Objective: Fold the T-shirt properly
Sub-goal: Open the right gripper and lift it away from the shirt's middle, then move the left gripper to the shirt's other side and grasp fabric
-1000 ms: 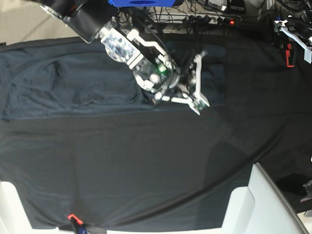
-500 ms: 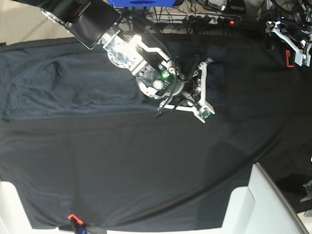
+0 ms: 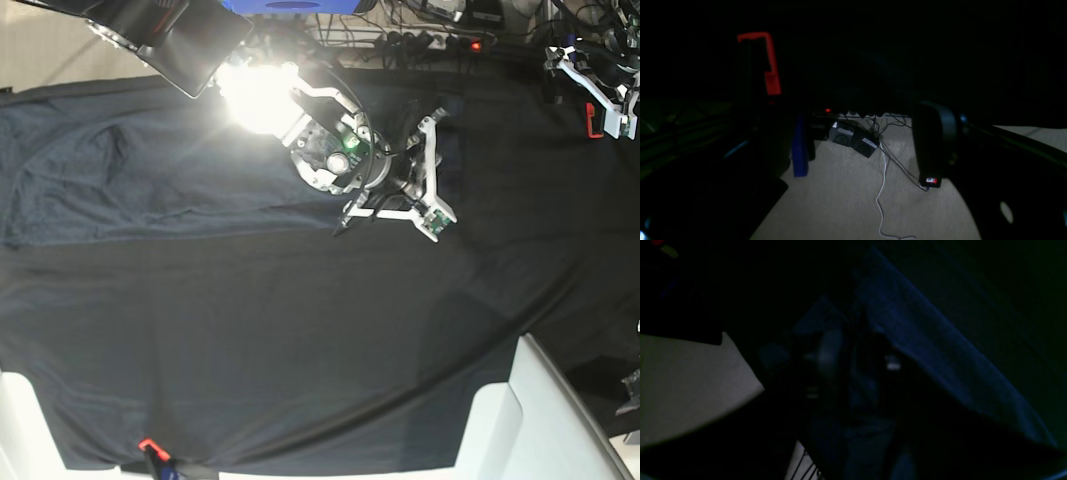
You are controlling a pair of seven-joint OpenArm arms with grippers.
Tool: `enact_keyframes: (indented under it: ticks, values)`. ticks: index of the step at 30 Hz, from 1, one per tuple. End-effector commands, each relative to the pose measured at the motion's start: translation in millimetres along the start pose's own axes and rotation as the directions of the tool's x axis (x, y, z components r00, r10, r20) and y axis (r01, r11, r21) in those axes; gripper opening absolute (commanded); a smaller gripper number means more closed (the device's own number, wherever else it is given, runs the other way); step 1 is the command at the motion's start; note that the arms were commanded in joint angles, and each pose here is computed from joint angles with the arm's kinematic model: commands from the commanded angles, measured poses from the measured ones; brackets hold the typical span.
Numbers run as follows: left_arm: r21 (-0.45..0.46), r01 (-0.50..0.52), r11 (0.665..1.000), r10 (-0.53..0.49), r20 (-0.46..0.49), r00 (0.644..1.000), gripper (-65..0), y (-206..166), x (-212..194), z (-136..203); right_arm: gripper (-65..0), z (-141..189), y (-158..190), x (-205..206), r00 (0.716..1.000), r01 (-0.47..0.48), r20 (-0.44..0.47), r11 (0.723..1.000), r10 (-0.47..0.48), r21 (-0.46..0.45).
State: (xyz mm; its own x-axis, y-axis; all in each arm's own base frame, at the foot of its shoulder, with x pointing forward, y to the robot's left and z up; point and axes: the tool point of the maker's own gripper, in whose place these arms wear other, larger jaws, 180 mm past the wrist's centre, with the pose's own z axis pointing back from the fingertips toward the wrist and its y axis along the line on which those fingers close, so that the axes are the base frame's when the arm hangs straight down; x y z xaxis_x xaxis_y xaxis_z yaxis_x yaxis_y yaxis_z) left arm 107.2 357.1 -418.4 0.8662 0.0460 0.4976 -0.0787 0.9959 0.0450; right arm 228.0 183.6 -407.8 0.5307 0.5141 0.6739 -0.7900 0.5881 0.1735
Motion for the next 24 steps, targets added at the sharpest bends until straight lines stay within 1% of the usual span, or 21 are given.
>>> enact_keyframes:
  ticks: [1,2,3,8,10,12,14,16,18,19,20,21,24]
  values:
    - [0.011,0.016,1.000,-0.016,0.025,1.000,-12.5,5.6,8.3,4.5,-36.5,3.5,9.4,22.7,0.998,-0.021,0.061,1.000,0.020,0.023]
    - [0.011,0.016,1.000,-0.016,0.025,1.000,-12.5,5.6,8.3,4.5,-34.1,3.2,13.7,21.4,0.998,-0.034,0.058,0.999,0.032,0.030]
    - [0.011,0.016,1.000,-0.016,0.026,1.000,-12.5,5.6,8.9,4.4,-33.2,3.0,17.6,21.0,0.997,-0.045,0.057,0.998,0.042,0.037]
    - [0.003,0.001,1.000,-0.001,0.047,0.999,-12.5,4.2,17.7,-1.3,-33.0,15.8,17.8,30.6,0.993,-0.056,0.104,0.998,0.053,0.035]
    - [-0.008,-0.012,1.000,0.012,0.065,0.998,-12.5,1.2,23.9,-4.7,-33.0,32.4,0.1,30.2,0.990,-0.027,0.140,1.000,0.026,0.002]
    - [-0.047,-0.020,0.999,0.024,0.076,0.997,-12.5,-14.3,26.6,-9.5,-32.9,52.5,-27.0,21.6,0.984,0.055,0.174,0.997,-0.045,-0.050]
    - [-0.126,-0.033,0.991,0.043,0.073,0.996,-12.5,-35.6,28.3,-14.9,-32.9,72.6,-58.8,4.2,0.973,0.149,0.194,0.982,-0.124,-0.117]
    - [-0.224,-0.081,0.971,0.104,0.094,0.990,-11.4,-56.6,33.4,-18.6,-32.9,90.3,-83.0,-19.6,0.963,0.222,0.197,0.959,-0.187,-0.175]
    - [-0.295,-0.142,0.945,0.182,0.114,0.977,-10.0,-67.8,37.7,-22.5,-32.9,102.7,-101.3,-44.3,0.956,0.270,0.181,0.936,-0.232,-0.227]
    - [-0.322,-0.165,0.932,0.215,0.126,0.969,-7.4,-71.5,43.4,-25.8,-32.9,107.0,-107.7,-58.1,0.954,0.286,0.165,0.925,-0.251,-0.249]
    - [-0.332,-0.182,0.926,0.235,0.127,0.964,-3.0,-72.1,45.6,-29.6,-32.9,110.7,-112.5,-70.2,0.952,0.298,0.151,0.916,-0.266,-0.267]
    - [-0.340,-0.198,0.919,0.252,0.122,0.960,0.0,-73.3,46.4,-34.6,-32.9,114.2,-116.0,-82.5,0.952,0.303,0.132,0.910,-0.276,-0.283]
    - [-0.379,-0.237,0.894,0.291,0.091,0.952,0.0,-84.2,49.1,-53.2,-32.9,121.0,-119.3,-107.9,0.951,0.309,0.090,0.900,-0.296,-0.309]
